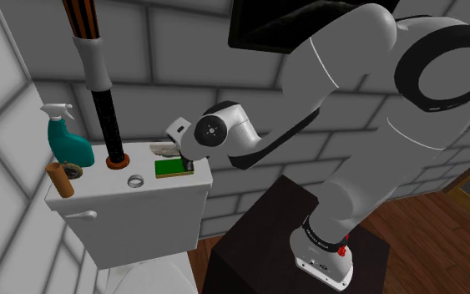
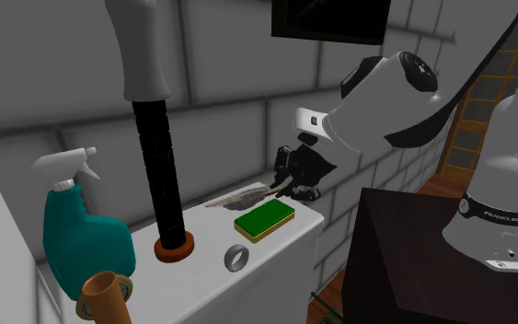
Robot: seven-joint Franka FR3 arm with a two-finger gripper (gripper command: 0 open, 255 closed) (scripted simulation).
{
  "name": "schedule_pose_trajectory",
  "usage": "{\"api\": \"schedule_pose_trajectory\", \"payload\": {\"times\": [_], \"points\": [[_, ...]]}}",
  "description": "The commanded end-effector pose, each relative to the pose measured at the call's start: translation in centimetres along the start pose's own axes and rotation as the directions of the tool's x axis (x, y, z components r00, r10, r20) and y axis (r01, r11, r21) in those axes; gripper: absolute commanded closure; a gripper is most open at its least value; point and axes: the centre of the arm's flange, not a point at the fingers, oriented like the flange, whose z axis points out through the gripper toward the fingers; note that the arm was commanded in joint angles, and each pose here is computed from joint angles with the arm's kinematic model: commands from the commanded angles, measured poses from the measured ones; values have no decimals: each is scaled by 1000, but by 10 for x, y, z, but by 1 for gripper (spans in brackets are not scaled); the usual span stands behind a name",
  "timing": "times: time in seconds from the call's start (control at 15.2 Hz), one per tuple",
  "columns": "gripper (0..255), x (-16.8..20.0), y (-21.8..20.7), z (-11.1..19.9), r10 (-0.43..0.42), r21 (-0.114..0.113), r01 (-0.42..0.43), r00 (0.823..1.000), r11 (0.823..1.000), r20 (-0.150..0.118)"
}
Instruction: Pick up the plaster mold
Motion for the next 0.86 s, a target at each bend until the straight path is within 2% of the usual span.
{"api": "schedule_pose_trajectory", "payload": {"times": [0.0, 0.66, 0.79], "points": [[255, 0, 5, -8, 0, 2, 0, 1000, 1000, 0], [255, 5, 39, -48, 0, 2, 0, 1000, 1000, 0], [255, 5, 39, -49, 0, 2, 0, 1000, 1000, 0]]}}
